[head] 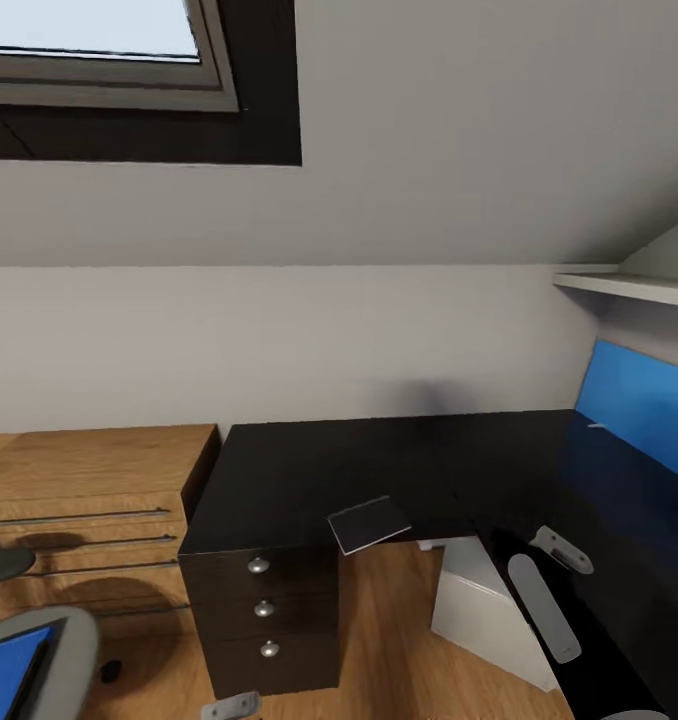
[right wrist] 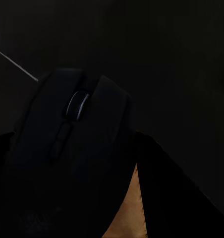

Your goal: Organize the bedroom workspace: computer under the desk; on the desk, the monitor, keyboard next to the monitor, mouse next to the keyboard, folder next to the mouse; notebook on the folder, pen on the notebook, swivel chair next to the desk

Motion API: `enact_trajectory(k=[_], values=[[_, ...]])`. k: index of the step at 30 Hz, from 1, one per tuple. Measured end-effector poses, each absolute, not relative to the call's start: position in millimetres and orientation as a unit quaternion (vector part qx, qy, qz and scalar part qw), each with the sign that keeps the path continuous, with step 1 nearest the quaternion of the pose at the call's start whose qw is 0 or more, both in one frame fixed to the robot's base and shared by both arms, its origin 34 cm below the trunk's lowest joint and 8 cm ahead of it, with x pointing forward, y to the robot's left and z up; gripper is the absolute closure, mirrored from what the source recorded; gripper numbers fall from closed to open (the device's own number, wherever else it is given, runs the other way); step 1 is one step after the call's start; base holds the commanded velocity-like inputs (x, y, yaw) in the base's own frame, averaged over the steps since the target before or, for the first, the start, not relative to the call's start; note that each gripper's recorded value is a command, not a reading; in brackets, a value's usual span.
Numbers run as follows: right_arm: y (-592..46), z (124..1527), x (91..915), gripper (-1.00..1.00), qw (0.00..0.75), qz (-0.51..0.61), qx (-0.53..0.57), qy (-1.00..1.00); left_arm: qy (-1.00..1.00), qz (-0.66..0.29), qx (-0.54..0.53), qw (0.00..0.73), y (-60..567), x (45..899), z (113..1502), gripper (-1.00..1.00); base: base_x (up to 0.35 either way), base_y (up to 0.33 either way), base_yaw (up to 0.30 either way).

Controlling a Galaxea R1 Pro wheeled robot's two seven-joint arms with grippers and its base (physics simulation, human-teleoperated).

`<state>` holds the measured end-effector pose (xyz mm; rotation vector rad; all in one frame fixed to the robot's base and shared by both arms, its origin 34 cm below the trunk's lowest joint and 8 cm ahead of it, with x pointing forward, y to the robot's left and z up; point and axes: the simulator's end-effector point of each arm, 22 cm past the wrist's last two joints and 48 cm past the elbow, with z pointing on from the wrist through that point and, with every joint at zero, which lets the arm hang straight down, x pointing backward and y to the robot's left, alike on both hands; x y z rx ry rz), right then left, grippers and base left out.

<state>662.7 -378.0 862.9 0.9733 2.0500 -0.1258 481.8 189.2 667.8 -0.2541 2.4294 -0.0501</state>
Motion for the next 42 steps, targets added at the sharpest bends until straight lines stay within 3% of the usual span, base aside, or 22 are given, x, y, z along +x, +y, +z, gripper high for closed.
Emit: enact_trajectory(k=[14, 42], values=[[-378.6, 854.8, 662.5, 1.0, 0.415, -0.053, 0.388, 0.821, 0.937, -0.016, -0.099, 0.335, 191.9, 478.4, 662.3, -1.0, 0.0, 0.0, -0.175], [-379.8, 852.7, 662.2, 1.0, 0.415, -0.055, 0.387, 0.822, 0.938, -0.016, -0.099, 0.333, 191.9, 477.3, 661.1, -1.0, 0.0, 0.0, -0.268]])
